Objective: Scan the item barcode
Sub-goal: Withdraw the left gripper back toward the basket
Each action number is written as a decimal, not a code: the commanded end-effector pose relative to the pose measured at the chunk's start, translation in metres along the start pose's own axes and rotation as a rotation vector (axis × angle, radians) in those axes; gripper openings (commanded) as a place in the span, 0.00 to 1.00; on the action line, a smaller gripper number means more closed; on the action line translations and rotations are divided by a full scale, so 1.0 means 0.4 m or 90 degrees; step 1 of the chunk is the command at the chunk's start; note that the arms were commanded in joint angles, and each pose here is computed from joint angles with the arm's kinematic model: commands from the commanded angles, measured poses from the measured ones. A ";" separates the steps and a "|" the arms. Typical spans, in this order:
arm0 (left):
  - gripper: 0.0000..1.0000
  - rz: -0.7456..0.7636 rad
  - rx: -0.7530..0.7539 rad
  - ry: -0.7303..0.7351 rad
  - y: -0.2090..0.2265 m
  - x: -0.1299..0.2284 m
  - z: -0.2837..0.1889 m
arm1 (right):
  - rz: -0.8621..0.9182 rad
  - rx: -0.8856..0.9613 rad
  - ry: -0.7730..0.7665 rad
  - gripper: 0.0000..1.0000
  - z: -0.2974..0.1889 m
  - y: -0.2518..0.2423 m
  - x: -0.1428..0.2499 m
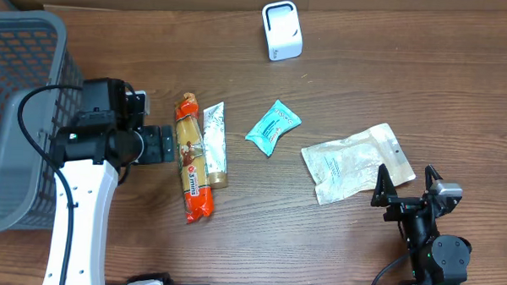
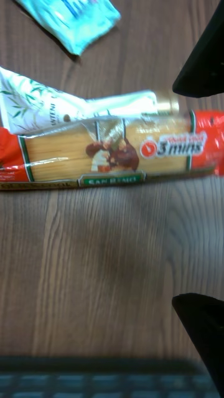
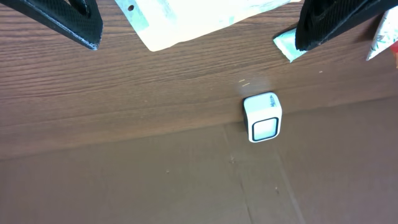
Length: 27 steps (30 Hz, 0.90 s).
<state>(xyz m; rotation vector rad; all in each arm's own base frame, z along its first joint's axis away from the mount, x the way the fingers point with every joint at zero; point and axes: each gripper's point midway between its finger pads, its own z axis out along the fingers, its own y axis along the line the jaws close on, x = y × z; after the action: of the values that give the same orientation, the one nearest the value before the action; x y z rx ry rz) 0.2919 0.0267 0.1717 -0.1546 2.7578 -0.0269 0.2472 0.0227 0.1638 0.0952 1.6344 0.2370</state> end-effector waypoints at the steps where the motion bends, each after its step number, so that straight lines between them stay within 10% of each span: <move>1: 0.91 0.089 -0.021 -0.015 0.029 -0.010 -0.019 | -0.003 -0.001 0.002 1.00 0.002 0.000 0.009; 27: 0.93 -0.164 -0.155 -0.190 0.322 -0.020 -0.234 | -0.003 -0.001 0.002 1.00 0.002 0.000 0.009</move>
<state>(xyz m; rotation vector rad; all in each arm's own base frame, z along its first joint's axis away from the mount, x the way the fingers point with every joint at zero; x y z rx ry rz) 0.2492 0.1517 0.2461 -0.5292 2.4588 0.2476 0.2472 0.0228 0.1637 0.0943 1.6348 0.2367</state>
